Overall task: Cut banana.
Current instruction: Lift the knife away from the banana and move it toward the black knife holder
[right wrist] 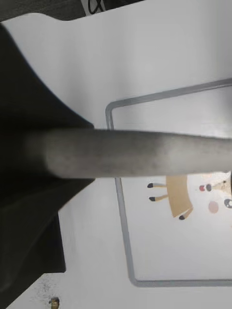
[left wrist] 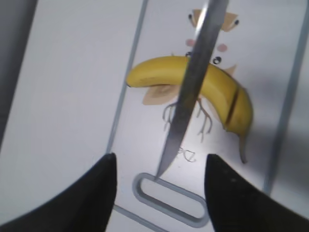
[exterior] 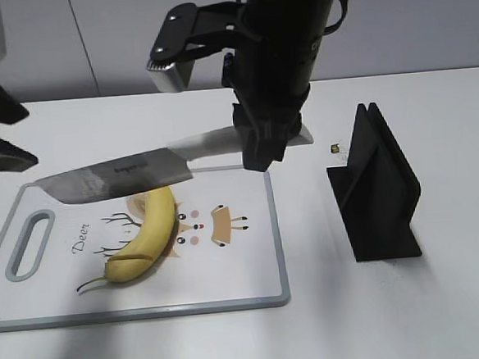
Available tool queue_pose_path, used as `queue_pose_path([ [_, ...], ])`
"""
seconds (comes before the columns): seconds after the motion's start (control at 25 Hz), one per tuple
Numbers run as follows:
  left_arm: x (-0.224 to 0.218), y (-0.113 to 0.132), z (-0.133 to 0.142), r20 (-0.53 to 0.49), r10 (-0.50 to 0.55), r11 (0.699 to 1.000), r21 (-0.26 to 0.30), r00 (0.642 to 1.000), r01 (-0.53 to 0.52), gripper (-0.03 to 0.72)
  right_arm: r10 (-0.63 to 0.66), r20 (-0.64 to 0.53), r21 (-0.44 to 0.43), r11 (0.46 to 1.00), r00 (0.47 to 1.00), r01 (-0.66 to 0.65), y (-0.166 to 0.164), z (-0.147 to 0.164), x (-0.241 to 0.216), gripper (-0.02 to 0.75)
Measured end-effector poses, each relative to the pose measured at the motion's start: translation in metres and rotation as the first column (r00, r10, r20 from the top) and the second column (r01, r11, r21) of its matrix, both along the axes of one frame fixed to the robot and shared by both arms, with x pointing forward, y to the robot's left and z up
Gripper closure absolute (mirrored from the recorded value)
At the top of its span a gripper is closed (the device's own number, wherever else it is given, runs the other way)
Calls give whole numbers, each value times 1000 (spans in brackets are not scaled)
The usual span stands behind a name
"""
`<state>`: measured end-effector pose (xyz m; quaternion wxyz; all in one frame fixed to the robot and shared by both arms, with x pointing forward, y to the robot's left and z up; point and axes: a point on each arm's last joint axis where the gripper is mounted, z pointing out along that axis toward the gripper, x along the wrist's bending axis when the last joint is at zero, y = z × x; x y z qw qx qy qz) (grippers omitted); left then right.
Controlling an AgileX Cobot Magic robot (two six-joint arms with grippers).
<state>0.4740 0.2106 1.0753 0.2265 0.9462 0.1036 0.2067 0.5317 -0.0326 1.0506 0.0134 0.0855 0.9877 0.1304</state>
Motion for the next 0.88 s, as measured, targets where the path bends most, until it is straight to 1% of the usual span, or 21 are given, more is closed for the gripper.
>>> queue_pose_path([
  [0.08, 1, 1, 7, 70, 20, 1000, -18, 997, -19, 68, -6, 2, -6, 1000, 1000, 6, -1, 0, 1, 577],
  [0.12, 0, 2, 11, 98, 29, 999, -26, 995, -26, 47, -10, 3, -6, 1000, 1000, 10, -2, 0, 1, 577],
  [0.28, -6, 5, 26, 190, 67, 996, -65, 979, -55, 30, -37, 8, 7, 999, 999, 37, -3, 7, -1, 577],
  [0.32, -8, 7, 30, 196, 98, 993, -90, 976, -82, 30, -52, 11, 14, 999, 999, 52, -4, 11, -2, 577],
  [0.36, -10, 9, 35, 196, 149, 984, -129, 969, -125, 30, -70, 15, 24, 997, 997, 69, -6, 16, -4, 577],
  [0.44, -14, 19, 43, 168, 279, 946, -216, 946, -241, 31, -118, 18, 46, 992, 993, 117, -9, 26, -7, 577],
  [0.48, -15, 25, 46, 134, 358, 912, -261, 924, -316, 32, -155, 15, 58, 986, 988, 153, -10, 31, -9, 577],
  [0.52, -18, 32, 49, 94, 432, 872, -298, 897, -389, 33, -199, 8, 72, 978, 980, 198, -12, 36, -11, 577],
  [0.56, -20, 40, 50, 59, 498, 832, -314, 865, -457, 35, -239, -1, 85, 968, 971, 238, -13, 41, -13, 577],
  [0.64, -27, 59, 49, -47, 626, 732, -310, 778, -607, 41, -320, -28, 111, 941, 947, 321, -15, 49, -17, 577],
  [0.76, -43, 80, 45, -180, 748, 599, -230, 639, -767, 52, -390, -73, 146, 906, 918, 397, -17, 59, -23, 577],
  [0.84, -58, 87, 43, -251, 784, 543, -165, 568, -823, 60, -422, -109, 167, 885, 900, 435, -17, 64, -26, 577],
  [0.88, -66, 88, 42, -274, 792, 531, -133, 546, -837, 64, -443, -127, 173, 871, 888, 459, -18, 67, -29, 577],
])
